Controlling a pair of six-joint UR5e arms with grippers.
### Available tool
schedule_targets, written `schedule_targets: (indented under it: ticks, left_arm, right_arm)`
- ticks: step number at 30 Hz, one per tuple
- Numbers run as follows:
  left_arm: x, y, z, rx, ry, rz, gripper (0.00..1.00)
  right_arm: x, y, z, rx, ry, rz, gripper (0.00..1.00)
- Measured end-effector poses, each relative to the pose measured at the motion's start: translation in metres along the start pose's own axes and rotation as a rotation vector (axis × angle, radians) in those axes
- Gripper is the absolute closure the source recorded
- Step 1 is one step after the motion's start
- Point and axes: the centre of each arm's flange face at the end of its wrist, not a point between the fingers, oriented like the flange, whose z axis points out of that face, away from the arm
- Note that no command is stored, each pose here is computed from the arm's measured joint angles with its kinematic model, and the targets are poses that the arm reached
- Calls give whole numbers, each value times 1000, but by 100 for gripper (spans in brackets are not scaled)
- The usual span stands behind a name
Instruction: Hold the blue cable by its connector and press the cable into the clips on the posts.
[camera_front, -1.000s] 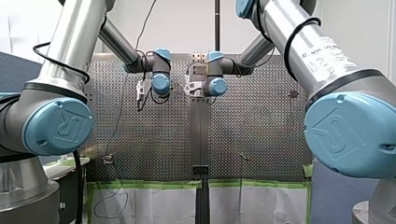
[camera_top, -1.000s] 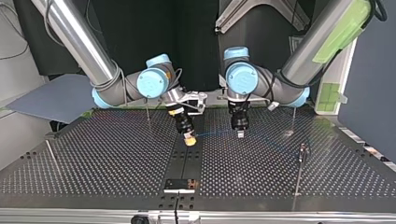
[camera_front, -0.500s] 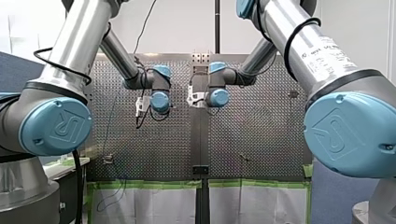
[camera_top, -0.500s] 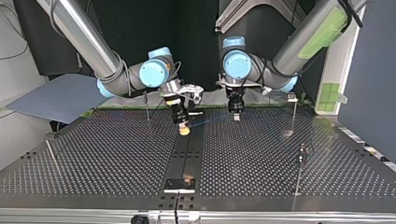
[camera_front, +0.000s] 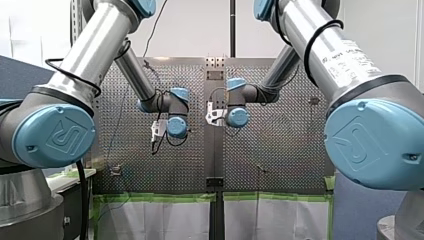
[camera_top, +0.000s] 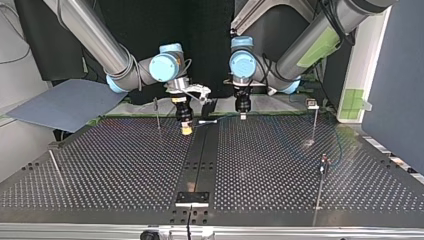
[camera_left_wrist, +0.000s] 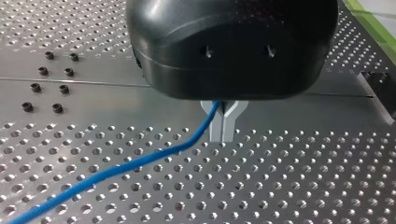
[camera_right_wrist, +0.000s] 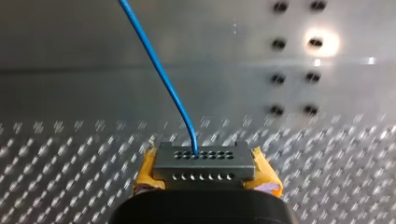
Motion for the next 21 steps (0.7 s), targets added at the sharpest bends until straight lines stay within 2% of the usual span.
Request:
schedule_targets:
  ticks: [5, 12, 18, 21]
  left_arm:
    - [9, -2, -6, 5, -4, -4, 98]
    - [17, -9, -14, 25, -5, -3, 98]
    - [40, -19, -16, 41, 12, 13, 98]
    - [55, -23, -15, 47, 13, 12, 98]
  right_arm:
    - [-21, 10, -9, -51, -7, -3, 100]
    - [-76, 22, -24, -94, -58, -11, 100]
    - [-136, 34, -46, -132, -117, 19, 100]
    - [-165, 44, -58, -153, -149, 17, 100]
